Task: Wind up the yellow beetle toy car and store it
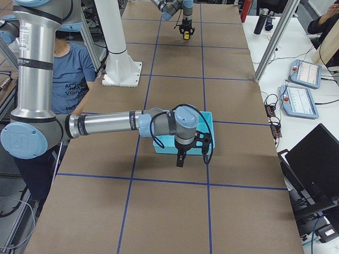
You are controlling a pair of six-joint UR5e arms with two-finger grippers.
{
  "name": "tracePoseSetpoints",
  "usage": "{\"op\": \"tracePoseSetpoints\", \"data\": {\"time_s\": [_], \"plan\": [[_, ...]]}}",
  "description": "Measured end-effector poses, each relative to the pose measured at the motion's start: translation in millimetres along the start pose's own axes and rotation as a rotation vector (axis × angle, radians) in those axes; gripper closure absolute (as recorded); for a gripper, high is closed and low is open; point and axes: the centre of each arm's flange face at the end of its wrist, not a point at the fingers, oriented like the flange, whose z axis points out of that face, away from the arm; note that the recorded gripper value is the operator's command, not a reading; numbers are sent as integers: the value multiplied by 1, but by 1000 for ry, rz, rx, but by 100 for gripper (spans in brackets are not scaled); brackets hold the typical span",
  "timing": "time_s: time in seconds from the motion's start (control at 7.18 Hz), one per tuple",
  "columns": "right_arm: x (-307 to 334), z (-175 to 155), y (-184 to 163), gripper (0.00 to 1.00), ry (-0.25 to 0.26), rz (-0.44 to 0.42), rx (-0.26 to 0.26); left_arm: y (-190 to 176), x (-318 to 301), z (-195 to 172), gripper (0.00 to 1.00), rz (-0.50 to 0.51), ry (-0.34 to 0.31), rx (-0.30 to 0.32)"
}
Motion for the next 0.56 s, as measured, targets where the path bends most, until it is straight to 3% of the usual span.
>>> {"op": "tracePoseSetpoints", "data": {"time_s": [0.14, 0.56], "plan": [[0, 0, 0, 0, 0, 0, 0, 1, 0, 0, 2, -1, -2, 0], [0, 0, 0, 0, 0, 0, 0, 3, -1, 2, 0, -4, 1, -2]]}}
